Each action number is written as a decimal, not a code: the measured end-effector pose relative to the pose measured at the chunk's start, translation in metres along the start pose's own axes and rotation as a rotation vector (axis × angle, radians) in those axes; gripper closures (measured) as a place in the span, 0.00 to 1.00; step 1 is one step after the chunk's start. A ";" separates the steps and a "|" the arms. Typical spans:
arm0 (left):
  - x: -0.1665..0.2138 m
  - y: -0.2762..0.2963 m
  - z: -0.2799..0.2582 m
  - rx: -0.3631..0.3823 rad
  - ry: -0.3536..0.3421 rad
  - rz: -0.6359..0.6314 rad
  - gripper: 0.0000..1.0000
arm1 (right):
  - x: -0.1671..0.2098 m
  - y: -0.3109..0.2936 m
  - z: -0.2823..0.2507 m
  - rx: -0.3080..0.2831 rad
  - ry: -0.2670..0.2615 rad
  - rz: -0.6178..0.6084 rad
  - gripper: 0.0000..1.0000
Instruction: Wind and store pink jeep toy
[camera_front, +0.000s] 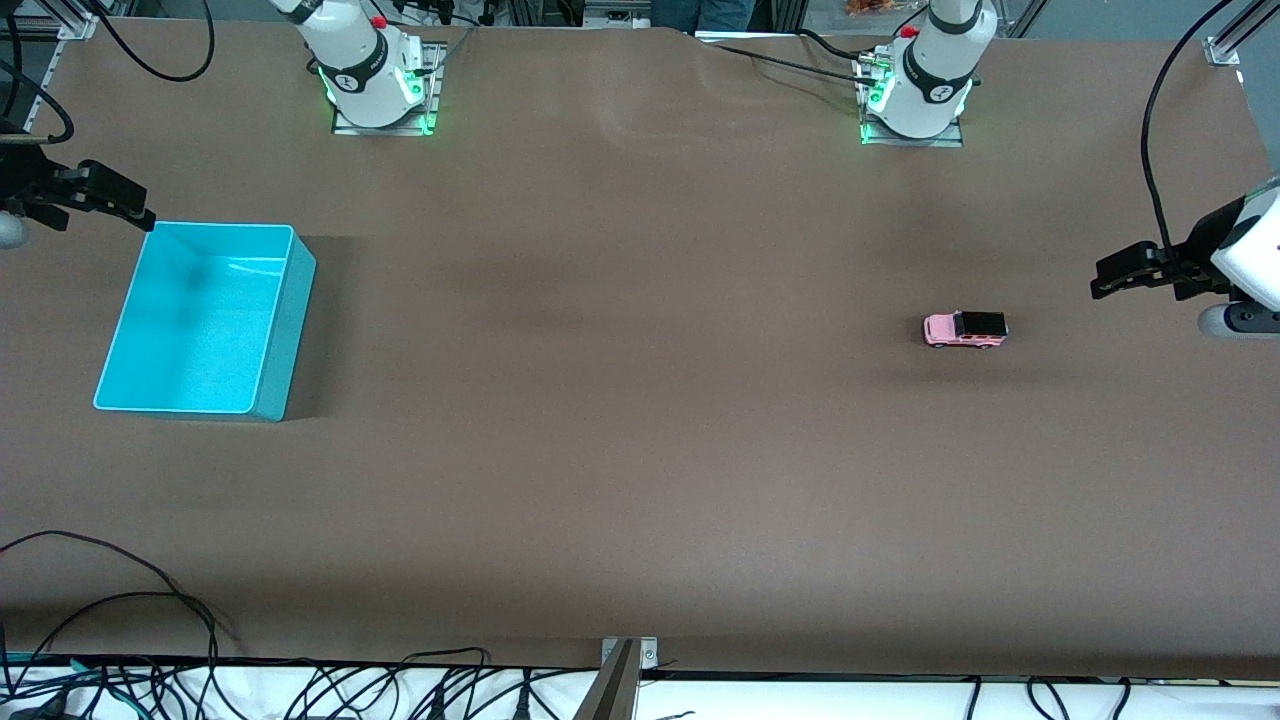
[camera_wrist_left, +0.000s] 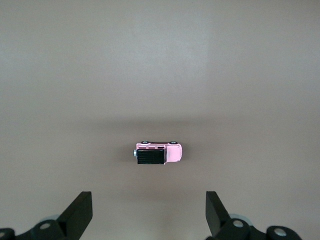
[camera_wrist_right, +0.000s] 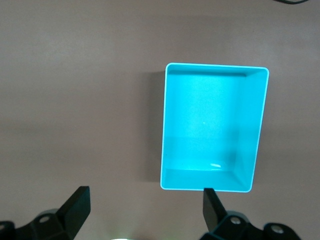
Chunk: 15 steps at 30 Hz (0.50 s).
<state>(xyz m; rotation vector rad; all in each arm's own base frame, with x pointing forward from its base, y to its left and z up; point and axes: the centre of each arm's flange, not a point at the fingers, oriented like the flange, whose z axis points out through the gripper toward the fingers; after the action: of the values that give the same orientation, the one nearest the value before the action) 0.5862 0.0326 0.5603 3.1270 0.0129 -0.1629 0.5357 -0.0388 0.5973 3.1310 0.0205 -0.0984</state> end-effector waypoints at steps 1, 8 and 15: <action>0.000 0.000 0.000 0.000 0.000 0.000 0.00 | 0.000 0.000 0.000 0.000 0.000 0.000 0.00; 0.000 0.000 0.000 0.000 0.000 0.000 0.00 | -0.001 0.002 -0.003 0.001 -0.001 0.004 0.00; 0.000 0.000 0.000 0.000 0.000 0.000 0.00 | -0.001 0.003 -0.006 0.000 0.003 0.004 0.00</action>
<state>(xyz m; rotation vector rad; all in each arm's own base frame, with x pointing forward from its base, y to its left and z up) 0.5862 0.0326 0.5603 3.1270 0.0130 -0.1629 0.5348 -0.0418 0.6035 3.1314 0.0135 -0.0938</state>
